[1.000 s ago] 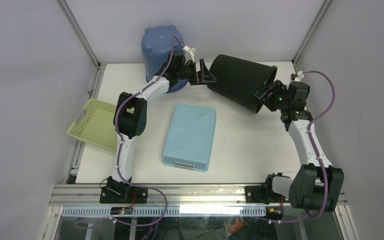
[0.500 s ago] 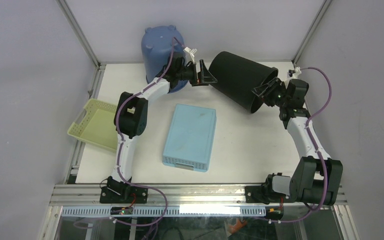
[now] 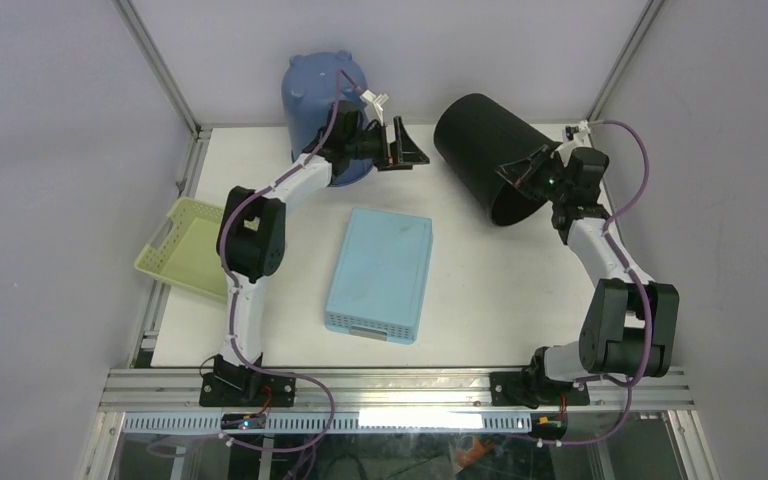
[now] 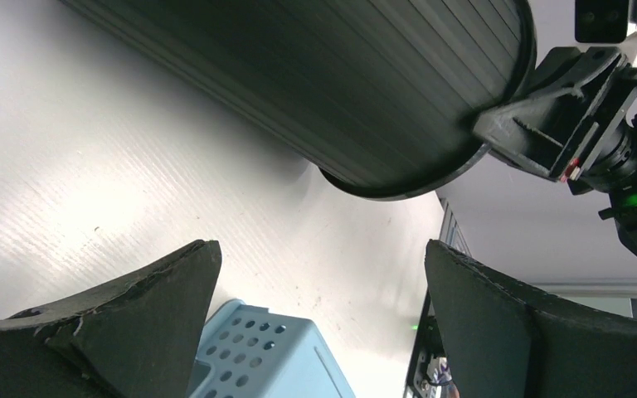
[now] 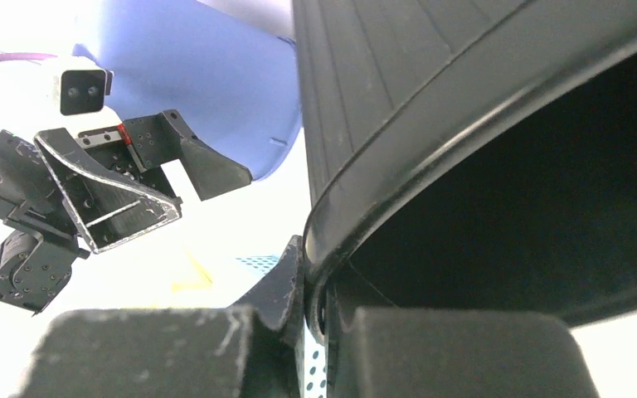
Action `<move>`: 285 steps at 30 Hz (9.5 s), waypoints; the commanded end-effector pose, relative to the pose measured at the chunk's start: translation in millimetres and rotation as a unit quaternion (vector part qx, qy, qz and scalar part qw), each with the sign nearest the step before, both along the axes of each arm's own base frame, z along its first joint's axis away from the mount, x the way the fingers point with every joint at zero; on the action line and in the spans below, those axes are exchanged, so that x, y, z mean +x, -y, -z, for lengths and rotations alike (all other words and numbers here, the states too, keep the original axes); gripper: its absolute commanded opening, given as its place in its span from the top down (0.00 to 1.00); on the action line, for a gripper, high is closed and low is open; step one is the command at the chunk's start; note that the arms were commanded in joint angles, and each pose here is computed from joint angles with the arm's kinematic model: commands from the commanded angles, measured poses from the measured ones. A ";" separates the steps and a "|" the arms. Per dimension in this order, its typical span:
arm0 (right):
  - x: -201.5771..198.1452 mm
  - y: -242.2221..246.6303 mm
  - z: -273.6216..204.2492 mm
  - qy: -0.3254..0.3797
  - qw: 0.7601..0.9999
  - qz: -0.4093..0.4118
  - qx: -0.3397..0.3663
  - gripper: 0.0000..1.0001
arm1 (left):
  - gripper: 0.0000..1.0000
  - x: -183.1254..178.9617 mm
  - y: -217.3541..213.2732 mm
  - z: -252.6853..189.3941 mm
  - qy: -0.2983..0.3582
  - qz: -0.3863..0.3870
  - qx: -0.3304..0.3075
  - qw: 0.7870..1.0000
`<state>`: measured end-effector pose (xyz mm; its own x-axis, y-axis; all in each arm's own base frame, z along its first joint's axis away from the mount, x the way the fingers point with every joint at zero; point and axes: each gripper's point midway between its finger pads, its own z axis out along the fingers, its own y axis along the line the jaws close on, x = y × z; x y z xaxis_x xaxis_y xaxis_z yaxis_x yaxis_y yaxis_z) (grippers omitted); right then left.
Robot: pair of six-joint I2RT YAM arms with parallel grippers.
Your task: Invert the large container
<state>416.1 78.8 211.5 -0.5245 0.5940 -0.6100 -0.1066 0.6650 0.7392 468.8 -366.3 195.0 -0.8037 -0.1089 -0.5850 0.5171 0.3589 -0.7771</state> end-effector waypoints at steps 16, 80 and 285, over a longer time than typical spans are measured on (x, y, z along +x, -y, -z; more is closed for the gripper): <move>-90.3 -54.4 -0.2 -0.034 0.955 -0.287 0.066 1.00 | 0.01 -0.2 -72.5 -80.0 0.105 -0.077 0.044 0.991; -70.2 -7.3 -5.6 -0.054 0.992 -0.079 -0.081 0.39 | 0.01 -58.7 -55.5 -80.5 0.098 -0.221 0.102 0.965; -136.5 -102.8 -9.1 -0.057 0.975 0.001 -0.214 0.06 | 0.01 -166.7 -248.8 30.1 -0.095 -0.410 0.335 0.843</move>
<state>268.6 194.8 187.5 -0.6971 0.2667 -0.6656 -0.0486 0.9085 0.4151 294.1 -133.5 144.2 -0.8013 -0.2702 -0.5338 -0.1433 0.9529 -0.2672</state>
